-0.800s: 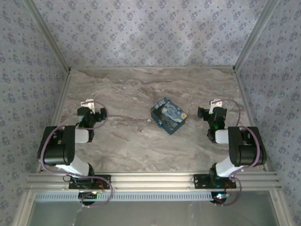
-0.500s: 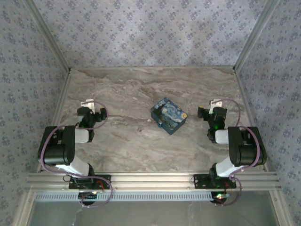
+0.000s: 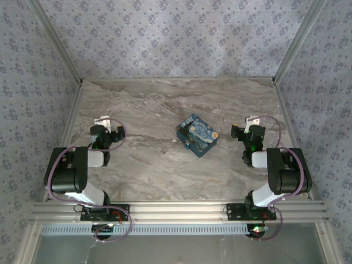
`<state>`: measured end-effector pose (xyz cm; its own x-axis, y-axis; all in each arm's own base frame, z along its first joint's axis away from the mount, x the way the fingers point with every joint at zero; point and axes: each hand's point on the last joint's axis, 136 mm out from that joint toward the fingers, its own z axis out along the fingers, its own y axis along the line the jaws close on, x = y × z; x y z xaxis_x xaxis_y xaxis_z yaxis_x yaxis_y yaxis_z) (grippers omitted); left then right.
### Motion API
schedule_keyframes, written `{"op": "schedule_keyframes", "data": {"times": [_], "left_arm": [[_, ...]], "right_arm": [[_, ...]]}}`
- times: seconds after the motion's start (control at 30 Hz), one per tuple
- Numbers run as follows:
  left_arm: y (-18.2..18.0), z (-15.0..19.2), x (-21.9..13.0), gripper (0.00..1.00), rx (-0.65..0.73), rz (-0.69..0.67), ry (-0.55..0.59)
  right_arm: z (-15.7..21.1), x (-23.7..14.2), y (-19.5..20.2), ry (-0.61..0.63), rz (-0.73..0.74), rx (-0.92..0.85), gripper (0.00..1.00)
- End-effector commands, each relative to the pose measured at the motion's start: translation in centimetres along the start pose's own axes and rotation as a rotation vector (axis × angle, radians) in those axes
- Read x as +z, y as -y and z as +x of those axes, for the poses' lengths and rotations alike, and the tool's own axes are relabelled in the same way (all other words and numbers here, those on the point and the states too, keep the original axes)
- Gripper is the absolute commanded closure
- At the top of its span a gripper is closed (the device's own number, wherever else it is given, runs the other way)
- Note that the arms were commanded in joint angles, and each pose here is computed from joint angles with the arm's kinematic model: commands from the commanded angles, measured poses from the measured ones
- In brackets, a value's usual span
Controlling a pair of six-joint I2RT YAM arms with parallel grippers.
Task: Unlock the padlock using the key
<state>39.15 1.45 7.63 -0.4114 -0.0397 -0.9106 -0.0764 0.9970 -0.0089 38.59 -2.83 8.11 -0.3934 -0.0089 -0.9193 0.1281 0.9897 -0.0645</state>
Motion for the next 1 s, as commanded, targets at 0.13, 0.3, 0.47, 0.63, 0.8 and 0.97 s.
{"op": "schedule_keyframes", "data": {"times": [0.13,0.3,0.47,0.63,0.8,0.97], "left_arm": [[-0.5,-4.5,-0.4,0.0,-0.009,-0.029,-0.04],[0.3,-8.3,-1.5,0.0,-0.084,0.022,-0.005],[2.3,-10.5,-1.5,0.0,-0.404,0.157,-0.135],[8.3,-11.0,-1.2,0.04,-0.485,0.432,-0.261],[15.1,-9.7,-1.5,0.06,-0.417,0.591,-0.4],[22.1,-7.7,-1.1,0.08,-0.365,0.725,-0.514]], "right_arm": [[-4.0,-1.4,0.0,-0.037,-0.003,0.007,0.0],[-8.1,-3.9,-1.1,0.024,-0.087,0.115,0.0],[-8.2,-6.3,-1.0,-0.132,-0.107,0.5,0.0],[-8.0,-7.5,-4.0,-0.178,-0.341,0.635,0.0],[-5.9,-10.1,-5.9,-0.301,-0.386,0.653,0.0],[-3.0,-12.3,-7.3,-0.37,-0.412,0.677,0.01]]}}
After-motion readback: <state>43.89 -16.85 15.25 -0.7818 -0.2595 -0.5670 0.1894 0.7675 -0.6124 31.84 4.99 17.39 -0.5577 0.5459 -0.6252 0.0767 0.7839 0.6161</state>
